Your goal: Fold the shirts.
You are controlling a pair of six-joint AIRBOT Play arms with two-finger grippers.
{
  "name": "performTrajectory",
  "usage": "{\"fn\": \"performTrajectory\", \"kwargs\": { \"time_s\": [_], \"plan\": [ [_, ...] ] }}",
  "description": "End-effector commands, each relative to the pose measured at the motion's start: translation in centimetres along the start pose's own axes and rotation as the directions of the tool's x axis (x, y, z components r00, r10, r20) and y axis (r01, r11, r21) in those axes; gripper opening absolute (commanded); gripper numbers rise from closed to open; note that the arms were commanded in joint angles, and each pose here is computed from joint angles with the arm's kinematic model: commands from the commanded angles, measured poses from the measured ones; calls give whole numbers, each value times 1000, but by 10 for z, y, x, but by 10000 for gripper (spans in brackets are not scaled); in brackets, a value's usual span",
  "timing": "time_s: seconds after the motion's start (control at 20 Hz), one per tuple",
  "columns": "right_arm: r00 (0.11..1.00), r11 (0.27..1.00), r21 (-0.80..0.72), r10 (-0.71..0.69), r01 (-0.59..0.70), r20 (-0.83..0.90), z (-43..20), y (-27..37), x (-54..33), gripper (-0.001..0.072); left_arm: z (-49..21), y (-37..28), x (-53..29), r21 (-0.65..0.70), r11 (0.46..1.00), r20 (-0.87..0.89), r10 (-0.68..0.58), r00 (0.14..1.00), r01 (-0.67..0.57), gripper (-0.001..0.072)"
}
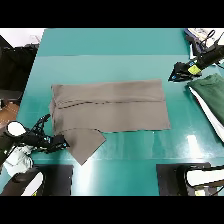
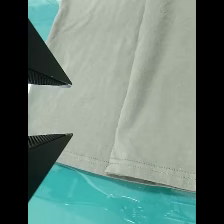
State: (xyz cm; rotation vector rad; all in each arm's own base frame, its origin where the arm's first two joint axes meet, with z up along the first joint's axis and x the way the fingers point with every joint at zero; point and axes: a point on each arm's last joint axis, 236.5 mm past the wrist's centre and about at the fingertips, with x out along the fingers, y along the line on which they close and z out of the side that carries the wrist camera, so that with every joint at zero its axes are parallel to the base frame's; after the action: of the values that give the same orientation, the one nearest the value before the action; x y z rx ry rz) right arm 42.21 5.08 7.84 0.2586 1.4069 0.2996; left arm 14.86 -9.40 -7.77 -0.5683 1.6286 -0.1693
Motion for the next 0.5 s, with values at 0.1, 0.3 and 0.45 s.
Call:
{"fn": "performTrajectory", "kwargs": {
  "time_s": [0.1,0.3,0.45],
  "plan": [
    [1000,1000,-2,0,0,-6,-2,0,0,339,19,5,10,-71,997,95,-5,995,11,458],
    [1000,1000,-5,2,-2,-22,-5,0,0,309,27,2,9,-82,996,131,-19,991,30,359],
    [996,1000,-28,6,-8,-84,-20,2,-1,309,30,1,7,-81,996,139,-20,990,31,357]
  ]
}}
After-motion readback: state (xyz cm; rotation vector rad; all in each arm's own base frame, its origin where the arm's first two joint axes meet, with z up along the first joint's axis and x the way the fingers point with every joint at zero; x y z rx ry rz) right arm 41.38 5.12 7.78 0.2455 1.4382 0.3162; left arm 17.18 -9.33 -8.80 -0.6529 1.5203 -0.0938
